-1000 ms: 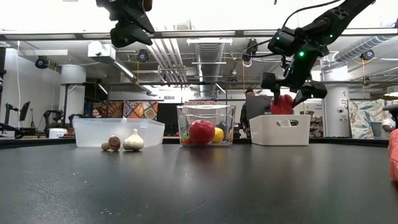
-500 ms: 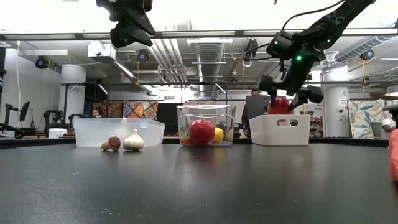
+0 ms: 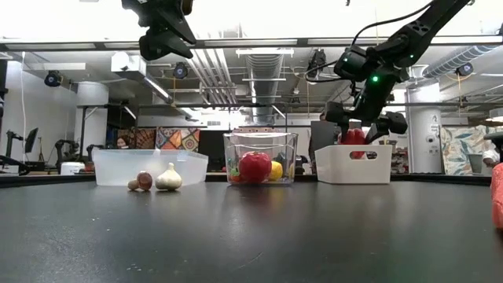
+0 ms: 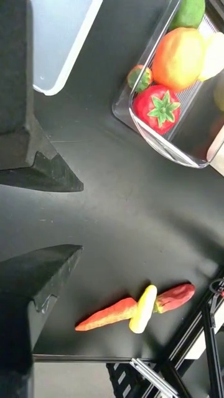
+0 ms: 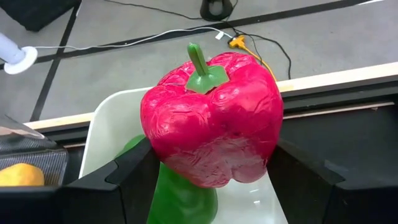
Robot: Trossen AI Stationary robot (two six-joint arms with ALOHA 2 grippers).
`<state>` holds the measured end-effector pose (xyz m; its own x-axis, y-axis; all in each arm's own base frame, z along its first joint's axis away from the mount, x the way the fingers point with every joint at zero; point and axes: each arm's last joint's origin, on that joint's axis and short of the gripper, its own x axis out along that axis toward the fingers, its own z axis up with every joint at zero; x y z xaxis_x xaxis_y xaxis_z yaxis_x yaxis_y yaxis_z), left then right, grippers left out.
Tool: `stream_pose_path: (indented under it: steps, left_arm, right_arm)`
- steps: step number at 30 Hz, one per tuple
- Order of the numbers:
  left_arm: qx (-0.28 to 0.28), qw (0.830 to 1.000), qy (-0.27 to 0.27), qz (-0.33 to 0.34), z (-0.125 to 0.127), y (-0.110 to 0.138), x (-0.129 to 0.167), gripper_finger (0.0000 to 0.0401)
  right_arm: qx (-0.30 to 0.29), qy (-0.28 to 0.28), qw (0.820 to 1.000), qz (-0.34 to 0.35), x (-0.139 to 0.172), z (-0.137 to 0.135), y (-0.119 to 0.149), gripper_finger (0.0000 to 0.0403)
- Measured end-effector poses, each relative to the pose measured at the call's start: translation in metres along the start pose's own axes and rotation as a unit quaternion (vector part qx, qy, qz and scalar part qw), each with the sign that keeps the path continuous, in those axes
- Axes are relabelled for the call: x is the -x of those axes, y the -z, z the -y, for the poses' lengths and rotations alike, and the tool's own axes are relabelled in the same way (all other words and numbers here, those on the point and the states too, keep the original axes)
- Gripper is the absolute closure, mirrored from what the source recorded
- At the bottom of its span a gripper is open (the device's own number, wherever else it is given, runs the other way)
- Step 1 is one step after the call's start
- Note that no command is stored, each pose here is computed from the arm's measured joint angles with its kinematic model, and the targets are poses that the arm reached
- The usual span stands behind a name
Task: Sort produce into baskets
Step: Put the red right bell pepper into the white bin
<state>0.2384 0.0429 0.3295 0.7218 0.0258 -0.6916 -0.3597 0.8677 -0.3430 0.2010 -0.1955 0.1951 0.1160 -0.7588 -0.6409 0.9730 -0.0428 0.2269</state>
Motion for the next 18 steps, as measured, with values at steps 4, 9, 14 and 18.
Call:
stream_pose_path:
  steps: [4, 9, 14, 18]
  left_arm:
    - [0.000, 1.000, 0.000, 0.000, 0.0000, 0.0000, 0.0000, 0.0270]
    - [0.002, 1.000, 0.000, 0.000, 0.0000, 0.0000, 0.0000, 0.0270]
    - [0.006, 1.000, 0.000, 0.000, 0.0000, 0.0000, 0.0000, 0.0270]
    - [0.010, 1.000, 0.000, 0.000, -0.0001, 0.0000, 0.0000, 0.0270]
  right_arm:
    - [0.000, 0.000, 1.000, 0.000, 0.0001, 0.0000, -0.0001, 0.0141]
    - [-0.003, -0.004, 1.000, -0.007, 0.0002, 0.0001, 0.0004, 0.0117]
    - [-0.001, -0.004, 1.000, -0.010, 0.0002, 0.0004, 0.0008, 0.0092]
    - [-0.002, -0.004, 1.000, -0.010, 0.0003, 0.0004, 0.0008, 0.0090]
